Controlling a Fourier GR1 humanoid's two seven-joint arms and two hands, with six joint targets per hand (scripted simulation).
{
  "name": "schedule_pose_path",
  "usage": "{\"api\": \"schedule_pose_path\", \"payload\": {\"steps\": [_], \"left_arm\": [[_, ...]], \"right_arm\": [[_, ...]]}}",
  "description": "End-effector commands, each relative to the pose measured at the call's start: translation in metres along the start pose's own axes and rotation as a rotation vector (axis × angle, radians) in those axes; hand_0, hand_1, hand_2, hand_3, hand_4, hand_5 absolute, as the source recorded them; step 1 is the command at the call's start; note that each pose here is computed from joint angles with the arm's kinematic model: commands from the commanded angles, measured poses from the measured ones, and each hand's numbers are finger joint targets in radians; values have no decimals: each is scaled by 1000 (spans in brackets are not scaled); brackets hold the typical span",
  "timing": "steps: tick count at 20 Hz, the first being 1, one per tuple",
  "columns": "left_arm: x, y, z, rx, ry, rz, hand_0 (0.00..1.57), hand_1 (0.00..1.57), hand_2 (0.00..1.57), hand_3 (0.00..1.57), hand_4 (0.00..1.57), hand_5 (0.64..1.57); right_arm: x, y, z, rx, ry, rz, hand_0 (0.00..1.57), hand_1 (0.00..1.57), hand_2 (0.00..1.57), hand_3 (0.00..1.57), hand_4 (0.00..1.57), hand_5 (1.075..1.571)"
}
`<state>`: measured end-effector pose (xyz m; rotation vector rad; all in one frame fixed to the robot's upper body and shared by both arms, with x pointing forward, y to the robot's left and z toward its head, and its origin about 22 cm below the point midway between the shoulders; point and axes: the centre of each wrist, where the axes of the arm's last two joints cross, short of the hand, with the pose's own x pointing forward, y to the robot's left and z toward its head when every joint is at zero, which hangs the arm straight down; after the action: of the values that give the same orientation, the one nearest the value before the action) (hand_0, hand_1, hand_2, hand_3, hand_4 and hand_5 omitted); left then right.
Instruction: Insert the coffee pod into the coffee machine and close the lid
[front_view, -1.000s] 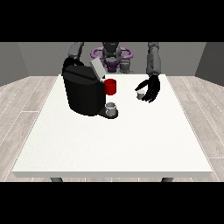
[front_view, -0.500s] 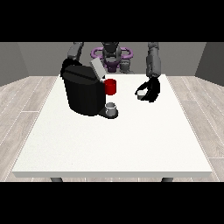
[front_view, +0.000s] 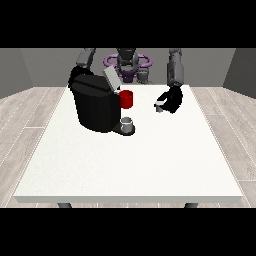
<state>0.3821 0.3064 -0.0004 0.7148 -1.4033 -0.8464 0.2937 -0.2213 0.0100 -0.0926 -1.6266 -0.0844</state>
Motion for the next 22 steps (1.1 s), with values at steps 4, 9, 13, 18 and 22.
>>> {"api": "schedule_pose_path", "payload": {"steps": [4,9,13,18,22], "left_arm": [[54,31,-30,-46,-152,8,1342,1342,1397,1362,593,1571],[68,62,-40,-44,-179,15,1256,1256,1331,1292,545,1571],[91,72,-46,-68,-212,2,1272,1272,1342,1293,548,1571],[96,112,-52,9,-224,29,1253,1253,1328,1281,537,1571],[107,142,-55,46,-222,9,1011,1011,1199,1224,543,1571]], "right_arm": [[-18,1,-4,-45,70,-11,0,0,0,0,505,1571],[-16,2,-5,14,56,10,0,0,0,0,507,1571],[-13,-8,-10,3,89,7,0,0,0,0,468,1571],[-2,7,-12,53,13,-6,0,0,0,0,476,1571],[-10,23,-2,43,2,-39,0,0,0,0,500,1571]]}}
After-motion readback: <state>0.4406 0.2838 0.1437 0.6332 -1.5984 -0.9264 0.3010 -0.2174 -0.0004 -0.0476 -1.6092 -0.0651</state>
